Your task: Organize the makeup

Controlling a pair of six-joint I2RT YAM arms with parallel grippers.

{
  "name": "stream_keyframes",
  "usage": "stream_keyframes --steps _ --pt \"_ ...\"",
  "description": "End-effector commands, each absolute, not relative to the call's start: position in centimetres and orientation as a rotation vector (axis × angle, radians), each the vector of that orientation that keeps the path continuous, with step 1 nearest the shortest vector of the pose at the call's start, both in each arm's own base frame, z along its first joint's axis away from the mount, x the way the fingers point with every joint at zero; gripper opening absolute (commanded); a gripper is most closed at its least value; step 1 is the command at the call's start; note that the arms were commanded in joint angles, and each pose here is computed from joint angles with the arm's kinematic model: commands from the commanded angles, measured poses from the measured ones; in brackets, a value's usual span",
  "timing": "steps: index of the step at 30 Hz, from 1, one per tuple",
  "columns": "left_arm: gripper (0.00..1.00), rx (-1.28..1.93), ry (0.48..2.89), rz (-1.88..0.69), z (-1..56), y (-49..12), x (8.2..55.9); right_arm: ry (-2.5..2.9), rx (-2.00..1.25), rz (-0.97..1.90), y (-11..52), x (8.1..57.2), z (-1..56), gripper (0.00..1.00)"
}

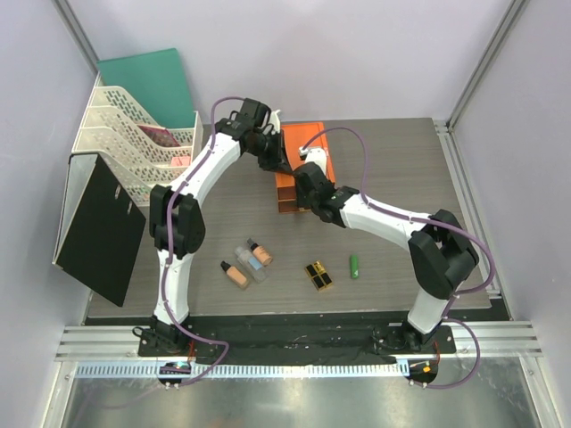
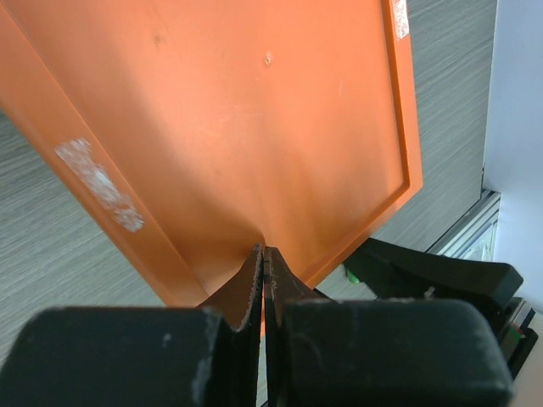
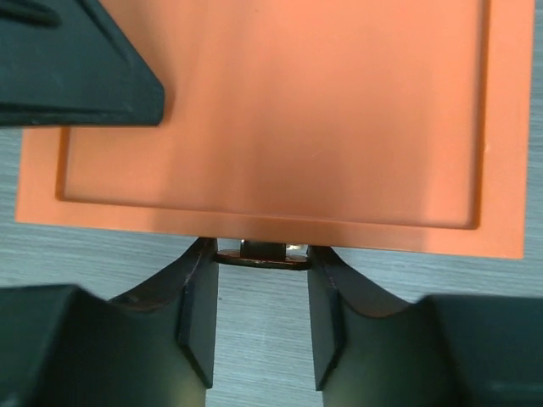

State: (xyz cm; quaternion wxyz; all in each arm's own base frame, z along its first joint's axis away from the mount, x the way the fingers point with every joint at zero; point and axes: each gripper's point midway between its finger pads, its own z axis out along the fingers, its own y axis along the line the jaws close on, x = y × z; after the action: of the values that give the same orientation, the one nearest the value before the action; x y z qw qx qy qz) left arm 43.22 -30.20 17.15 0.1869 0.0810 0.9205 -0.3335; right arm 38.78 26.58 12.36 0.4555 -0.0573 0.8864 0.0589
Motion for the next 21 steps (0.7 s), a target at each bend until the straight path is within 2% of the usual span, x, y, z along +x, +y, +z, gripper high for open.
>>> stream_keyframes --steps 1,2,3,6,21 --pt "0.00 0.254 2.645 -0.942 16.2 -29.8 42.2 2.097 -0.062 0.159 27.0 41.0 14.9 0.24" --pt "0.00 0.256 2.647 -0.941 16.0 -29.8 42.1 2.094 -0.055 0.160 27.0 41.0 15.0 0.19" --pt "0.00 0.253 2.657 -0.939 15.7 -29.8 42.0 2.095 -0.050 0.156 26.9 40.9 15.0 0.10" --pt "0.00 0.251 2.672 -0.935 15.1 -29.7 41.9 2.103 -0.050 0.160 26.7 40.5 14.8 0.01" --pt "0.00 0.179 2.735 -0.903 13.2 -29.5 42.0 2.238 -0.107 0.235 24.8 33.1 12.7 0.01"
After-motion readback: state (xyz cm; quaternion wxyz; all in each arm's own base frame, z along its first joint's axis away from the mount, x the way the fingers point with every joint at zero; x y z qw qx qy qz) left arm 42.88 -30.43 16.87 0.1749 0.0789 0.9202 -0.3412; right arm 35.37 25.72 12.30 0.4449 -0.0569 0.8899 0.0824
